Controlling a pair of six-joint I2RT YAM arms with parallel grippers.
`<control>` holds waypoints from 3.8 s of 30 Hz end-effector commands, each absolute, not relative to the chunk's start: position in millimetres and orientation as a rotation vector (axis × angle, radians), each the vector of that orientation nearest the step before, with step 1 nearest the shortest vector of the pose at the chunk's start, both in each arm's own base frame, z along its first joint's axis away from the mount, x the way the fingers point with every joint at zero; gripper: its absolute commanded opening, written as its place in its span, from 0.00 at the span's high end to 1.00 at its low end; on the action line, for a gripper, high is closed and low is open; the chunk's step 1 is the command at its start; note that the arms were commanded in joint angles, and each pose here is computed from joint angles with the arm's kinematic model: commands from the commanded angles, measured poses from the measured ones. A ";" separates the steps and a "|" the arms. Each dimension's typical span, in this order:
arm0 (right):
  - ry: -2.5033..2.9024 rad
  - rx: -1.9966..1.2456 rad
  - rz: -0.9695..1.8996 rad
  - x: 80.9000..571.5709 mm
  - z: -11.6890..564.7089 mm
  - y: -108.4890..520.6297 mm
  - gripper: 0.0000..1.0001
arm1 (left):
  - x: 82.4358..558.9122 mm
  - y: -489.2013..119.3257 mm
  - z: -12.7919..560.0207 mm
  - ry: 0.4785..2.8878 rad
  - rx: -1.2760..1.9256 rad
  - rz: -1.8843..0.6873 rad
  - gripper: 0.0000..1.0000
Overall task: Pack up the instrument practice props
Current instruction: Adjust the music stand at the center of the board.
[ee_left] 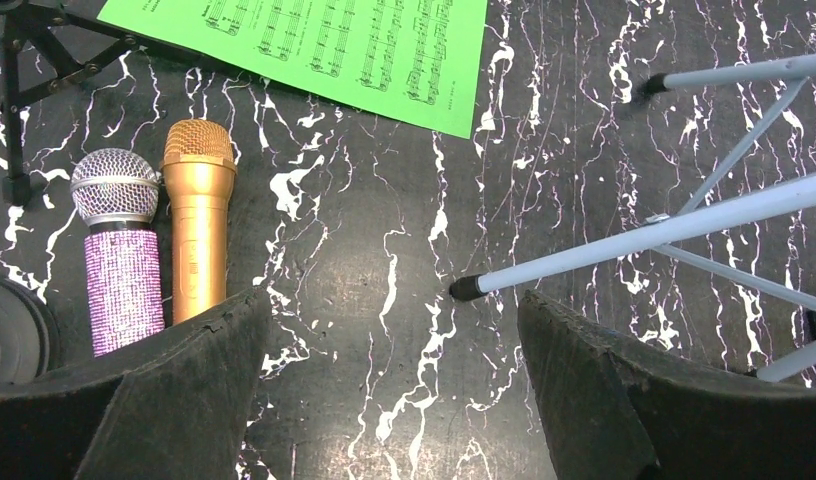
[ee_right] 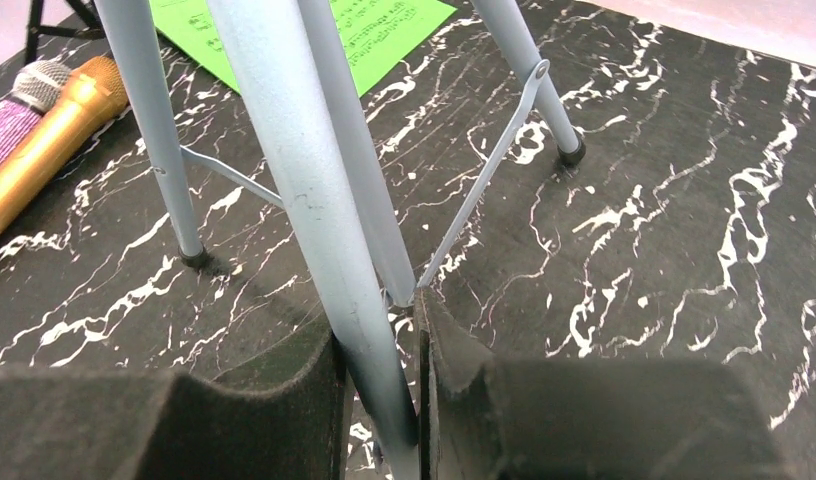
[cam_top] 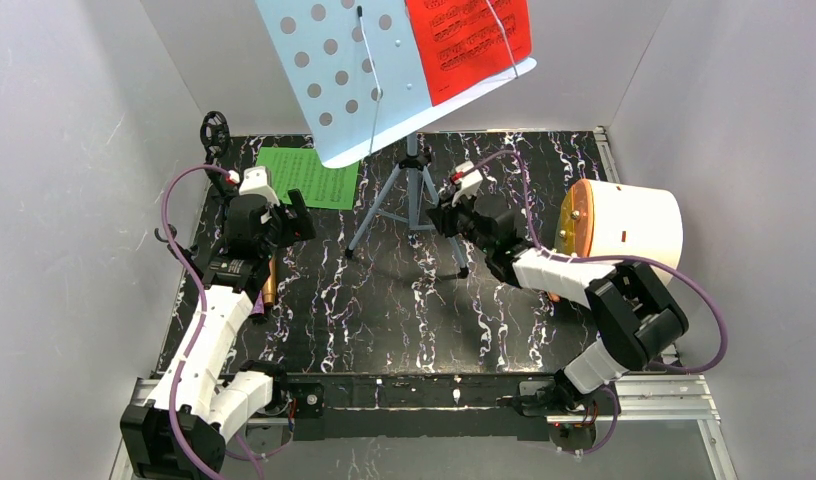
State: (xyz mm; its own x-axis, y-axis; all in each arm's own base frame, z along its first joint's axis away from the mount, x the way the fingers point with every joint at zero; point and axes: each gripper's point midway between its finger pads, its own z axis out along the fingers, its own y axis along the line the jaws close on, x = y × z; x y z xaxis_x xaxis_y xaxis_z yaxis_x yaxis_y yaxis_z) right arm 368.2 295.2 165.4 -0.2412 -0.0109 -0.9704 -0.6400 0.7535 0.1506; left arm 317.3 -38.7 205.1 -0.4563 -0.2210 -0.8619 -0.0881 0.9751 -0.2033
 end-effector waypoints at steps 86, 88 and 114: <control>1.734 0.034 0.588 323.5 309.3 128.1 0.03 | 335.1 -294.3 179.6 1.930 0.160 -0.394 0.13; 1.722 0.035 0.586 318.6 313.4 125.8 0.03 | 342.8 -299.0 170.3 1.920 0.152 -0.355 0.14; 1.696 -0.011 0.532 289.4 342.3 112.3 0.02 | 363.1 -330.4 141.6 1.816 0.244 -0.272 0.91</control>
